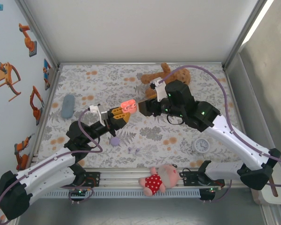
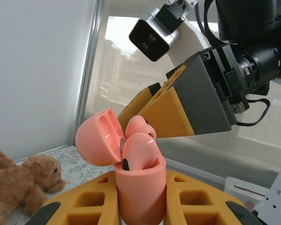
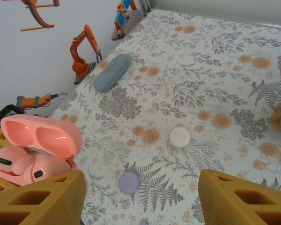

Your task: Insert wireless bluetooth earbuds into charging case

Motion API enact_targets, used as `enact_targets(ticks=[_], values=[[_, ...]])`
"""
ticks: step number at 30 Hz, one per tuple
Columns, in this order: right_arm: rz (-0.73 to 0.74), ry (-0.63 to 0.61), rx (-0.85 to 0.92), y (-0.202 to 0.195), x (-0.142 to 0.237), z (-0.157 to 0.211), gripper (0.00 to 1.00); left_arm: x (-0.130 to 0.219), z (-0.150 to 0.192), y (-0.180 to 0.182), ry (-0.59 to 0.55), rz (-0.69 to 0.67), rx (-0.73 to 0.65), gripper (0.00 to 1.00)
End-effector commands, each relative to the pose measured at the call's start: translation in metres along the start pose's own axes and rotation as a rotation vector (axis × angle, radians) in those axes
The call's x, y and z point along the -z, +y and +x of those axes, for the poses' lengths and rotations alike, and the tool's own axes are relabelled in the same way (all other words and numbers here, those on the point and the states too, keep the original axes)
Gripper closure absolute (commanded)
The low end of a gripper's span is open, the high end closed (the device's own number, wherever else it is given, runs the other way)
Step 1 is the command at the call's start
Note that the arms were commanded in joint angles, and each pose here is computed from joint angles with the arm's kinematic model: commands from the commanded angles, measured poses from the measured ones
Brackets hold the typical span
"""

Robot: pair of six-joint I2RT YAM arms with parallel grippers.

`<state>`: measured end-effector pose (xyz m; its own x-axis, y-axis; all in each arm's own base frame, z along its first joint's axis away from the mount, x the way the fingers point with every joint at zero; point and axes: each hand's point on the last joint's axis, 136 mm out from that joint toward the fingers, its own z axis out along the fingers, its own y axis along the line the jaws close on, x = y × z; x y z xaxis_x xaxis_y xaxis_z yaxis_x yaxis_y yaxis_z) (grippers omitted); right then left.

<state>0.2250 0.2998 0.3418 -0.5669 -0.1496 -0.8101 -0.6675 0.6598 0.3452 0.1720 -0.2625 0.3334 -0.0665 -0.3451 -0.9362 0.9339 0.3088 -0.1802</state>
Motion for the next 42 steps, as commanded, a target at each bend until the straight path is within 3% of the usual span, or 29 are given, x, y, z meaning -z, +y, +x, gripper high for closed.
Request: enact_targets(ticks=[1, 17, 25, 30, 34, 42], values=[[-0.038, -0.041, -0.001, 0.009, 0.006, -0.014, 0.37, -0.001, -0.01, -0.009, -0.026, 0.04, -0.023, 1.0], [-0.116, -0.051, 0.01, 0.022, 0.007, -0.015, 0.37, -0.001, -0.005, -0.007, -0.01, 0.033, -0.015, 1.0], [-0.084, -0.07, 0.016, 0.017, 0.013, -0.017, 0.37, 0.0, -0.005, -0.008, -0.009, 0.034, -0.017, 1.0], [-0.121, -0.121, -0.002, 0.021, 0.029, -0.028, 0.25, 0.002, -0.006, -0.01, -0.012, 0.039, -0.019, 1.0], [-0.251, -0.143, -0.048, 0.036, 0.034, -0.033, 0.15, 0.003, -0.006, -0.012, -0.011, 0.048, -0.021, 1.0], [-0.419, -0.043, -0.098, 0.058, 0.013, -0.02, 0.12, 0.002, -0.011, -0.017, -0.021, 0.073, -0.018, 1.0]])
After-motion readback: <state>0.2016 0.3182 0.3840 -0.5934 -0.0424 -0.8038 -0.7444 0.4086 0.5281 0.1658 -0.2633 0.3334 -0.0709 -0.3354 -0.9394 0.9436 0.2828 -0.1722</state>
